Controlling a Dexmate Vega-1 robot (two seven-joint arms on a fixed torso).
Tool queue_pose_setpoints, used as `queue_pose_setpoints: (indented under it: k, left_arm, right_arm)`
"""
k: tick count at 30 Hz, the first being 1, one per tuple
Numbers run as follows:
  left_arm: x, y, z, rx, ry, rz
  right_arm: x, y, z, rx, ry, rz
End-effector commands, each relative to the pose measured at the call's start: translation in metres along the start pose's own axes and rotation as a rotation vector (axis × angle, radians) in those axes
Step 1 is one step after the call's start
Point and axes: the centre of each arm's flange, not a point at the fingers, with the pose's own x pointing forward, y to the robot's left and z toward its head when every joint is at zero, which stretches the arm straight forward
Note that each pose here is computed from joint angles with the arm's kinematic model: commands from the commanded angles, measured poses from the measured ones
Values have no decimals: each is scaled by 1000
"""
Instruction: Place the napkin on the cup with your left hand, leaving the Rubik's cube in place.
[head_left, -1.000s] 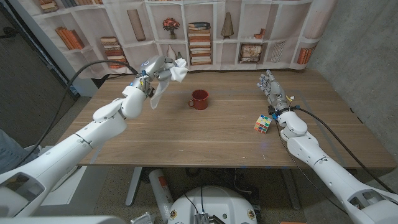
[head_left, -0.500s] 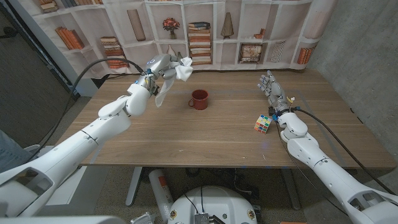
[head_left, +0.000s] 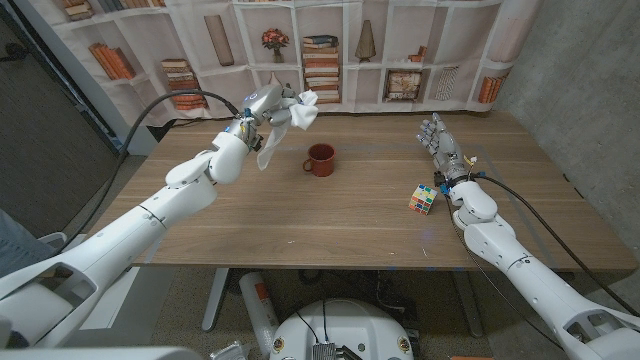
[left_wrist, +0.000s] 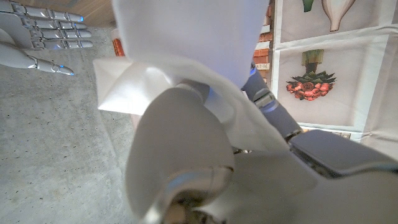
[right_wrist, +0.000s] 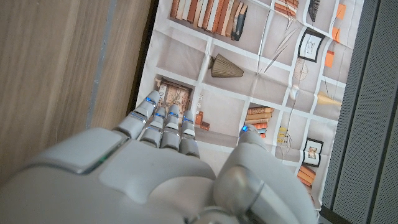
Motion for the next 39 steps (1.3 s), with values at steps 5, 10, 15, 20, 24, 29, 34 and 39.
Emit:
queue_pose_setpoints:
  k: [5,10,15,20,24,29,34,39]
  left_arm:
    - [13,-4,13,8,-41,-7]
    - [18,-5,13,17,-45,-15]
    - [26,-8,16,17,-54,-19]
    - [33,-12,23,23,-66,-35]
    - [37,-16,26,36,-68,-55]
    - [39,-19,28,54,-64,-72]
    - [39,-19,28,69,-57,-82]
    - [39,-21,28,84,-51,-94]
  right_arm:
    - [-3,-2,3,3,-2,-9]
    - [-6,-3,3,0,-4,-11]
    - [-8,-6,1,8,-4,-23]
    - [-10,-8,0,8,-7,-23]
    - [-10,-8,0,7,-9,-20]
    - [-12,-10,-1,14,-9,-27]
    - [-14,-13,-2,16,-9,-32]
    - [-15,-14,-2,17,-8,-33]
